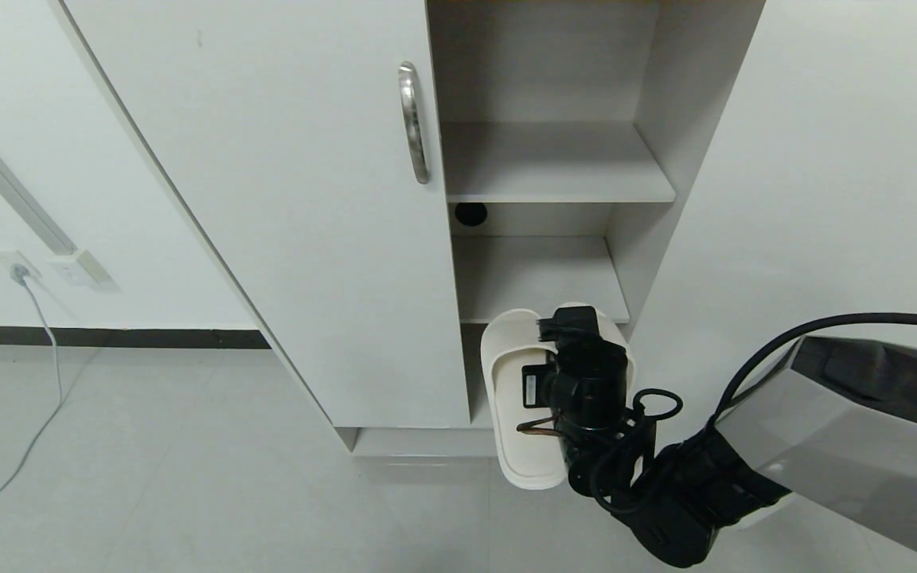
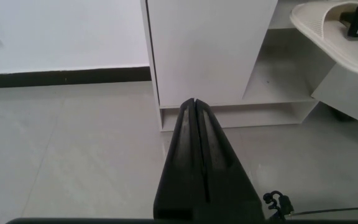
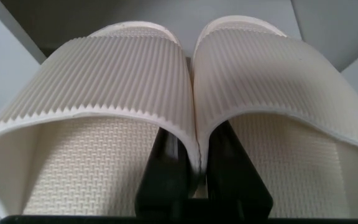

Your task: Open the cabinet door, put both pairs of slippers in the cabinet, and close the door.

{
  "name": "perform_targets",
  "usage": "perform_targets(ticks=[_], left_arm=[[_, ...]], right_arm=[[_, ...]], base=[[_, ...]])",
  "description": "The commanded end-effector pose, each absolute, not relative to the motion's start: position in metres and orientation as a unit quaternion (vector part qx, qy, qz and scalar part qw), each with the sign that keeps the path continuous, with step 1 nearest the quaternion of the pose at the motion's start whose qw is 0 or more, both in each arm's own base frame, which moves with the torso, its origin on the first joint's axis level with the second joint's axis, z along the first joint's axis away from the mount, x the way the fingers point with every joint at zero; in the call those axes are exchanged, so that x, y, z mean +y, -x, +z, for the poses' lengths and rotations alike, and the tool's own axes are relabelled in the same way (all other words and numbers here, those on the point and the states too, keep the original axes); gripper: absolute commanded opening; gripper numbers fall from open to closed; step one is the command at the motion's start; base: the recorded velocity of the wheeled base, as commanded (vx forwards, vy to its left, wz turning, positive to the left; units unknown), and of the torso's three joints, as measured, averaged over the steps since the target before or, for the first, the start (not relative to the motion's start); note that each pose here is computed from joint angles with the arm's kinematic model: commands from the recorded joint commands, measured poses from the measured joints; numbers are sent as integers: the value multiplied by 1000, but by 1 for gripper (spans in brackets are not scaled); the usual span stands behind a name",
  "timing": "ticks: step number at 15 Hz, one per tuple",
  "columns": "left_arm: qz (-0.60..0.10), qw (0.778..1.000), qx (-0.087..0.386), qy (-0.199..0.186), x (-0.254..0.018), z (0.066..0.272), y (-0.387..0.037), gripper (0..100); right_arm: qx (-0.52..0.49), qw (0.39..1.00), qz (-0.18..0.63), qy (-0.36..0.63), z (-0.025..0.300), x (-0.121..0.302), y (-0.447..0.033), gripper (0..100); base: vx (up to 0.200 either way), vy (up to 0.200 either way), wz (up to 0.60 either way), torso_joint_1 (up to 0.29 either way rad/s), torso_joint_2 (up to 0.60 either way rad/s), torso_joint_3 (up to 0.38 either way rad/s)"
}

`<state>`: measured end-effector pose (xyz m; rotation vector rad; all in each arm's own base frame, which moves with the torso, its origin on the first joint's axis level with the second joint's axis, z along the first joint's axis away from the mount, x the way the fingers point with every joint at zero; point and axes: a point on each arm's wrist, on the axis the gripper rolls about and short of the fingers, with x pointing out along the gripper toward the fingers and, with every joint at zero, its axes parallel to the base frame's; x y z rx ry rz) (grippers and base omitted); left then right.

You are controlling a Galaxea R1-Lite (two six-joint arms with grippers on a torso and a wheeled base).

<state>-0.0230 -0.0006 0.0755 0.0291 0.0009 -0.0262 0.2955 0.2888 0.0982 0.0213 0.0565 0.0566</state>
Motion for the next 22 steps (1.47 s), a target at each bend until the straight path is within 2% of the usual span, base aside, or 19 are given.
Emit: perform_targets(ticks=[1,2,13,22], left_arm=[[-13,1000,1,-15,-1,75,23,0],[-13,1000,1,-15,-1,75,23,0],[-13,1000,1,-15,-1,75,23,0],[-13,1000,1,-15,-1,75,23,0]], right_arm=[[31,999,28,-7,94,290,-296,0],[32,999,28,-7,94,290,-296,0],[35,999,26,-3,85,293,-302,0],[22,1000,-2,-13,75,306,-355,0]], base=[[0,0,0,0,0,0],[0,0,0,0,0,0],[200,0,0,0,3,2],[0,0,0,0,0,0]])
